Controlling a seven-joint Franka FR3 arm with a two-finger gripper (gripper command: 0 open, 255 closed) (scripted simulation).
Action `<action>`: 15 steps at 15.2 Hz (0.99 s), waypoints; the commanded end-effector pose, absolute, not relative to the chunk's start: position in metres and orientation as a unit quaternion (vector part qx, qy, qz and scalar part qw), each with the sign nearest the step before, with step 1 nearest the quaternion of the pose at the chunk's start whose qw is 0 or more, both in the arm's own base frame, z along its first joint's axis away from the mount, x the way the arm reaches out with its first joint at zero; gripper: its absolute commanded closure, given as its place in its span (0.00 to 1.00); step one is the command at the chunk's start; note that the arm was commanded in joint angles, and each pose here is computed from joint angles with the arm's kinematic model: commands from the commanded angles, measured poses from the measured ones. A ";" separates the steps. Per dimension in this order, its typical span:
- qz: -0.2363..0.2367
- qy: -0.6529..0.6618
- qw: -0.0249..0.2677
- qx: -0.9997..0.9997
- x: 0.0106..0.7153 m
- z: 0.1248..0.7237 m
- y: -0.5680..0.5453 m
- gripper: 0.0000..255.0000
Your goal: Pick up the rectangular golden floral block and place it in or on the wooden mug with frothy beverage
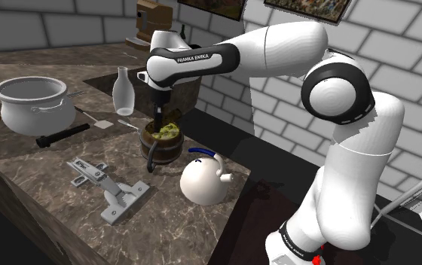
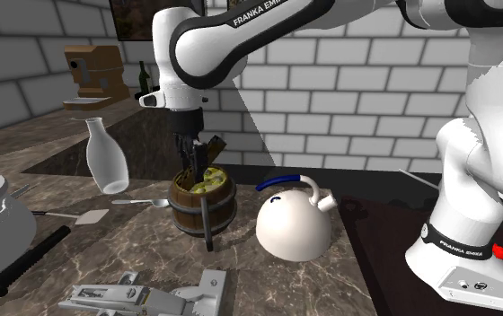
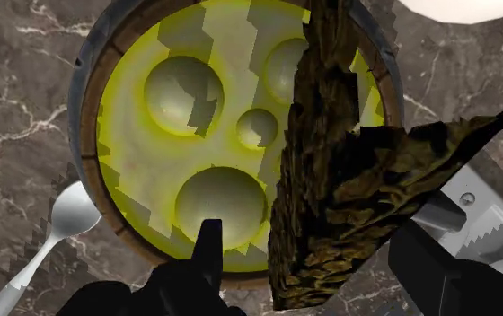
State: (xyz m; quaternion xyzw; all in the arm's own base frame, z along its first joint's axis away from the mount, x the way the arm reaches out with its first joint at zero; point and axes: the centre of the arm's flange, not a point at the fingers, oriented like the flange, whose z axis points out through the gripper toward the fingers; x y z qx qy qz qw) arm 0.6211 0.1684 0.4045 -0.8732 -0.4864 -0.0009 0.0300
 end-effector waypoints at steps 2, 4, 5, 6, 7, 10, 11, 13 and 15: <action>-0.001 -0.486 0.030 -0.873 0.621 0.405 0.168 0.00; -0.001 -0.486 0.030 -0.873 0.621 0.405 0.168 0.00; -0.001 -0.486 0.030 -0.873 0.621 0.418 0.168 0.00; -0.001 -0.486 0.030 -0.873 0.622 0.431 0.167 0.00; -0.001 -0.486 0.030 -0.873 0.622 0.444 0.166 0.00; -0.001 -0.486 0.030 -0.873 0.622 0.454 0.166 0.00; -0.001 -0.486 0.030 -0.873 0.622 0.454 0.166 0.00; -0.001 -0.486 0.030 -0.873 0.622 0.454 0.166 0.00; -0.001 -0.486 0.030 -0.873 0.622 0.454 0.166 0.00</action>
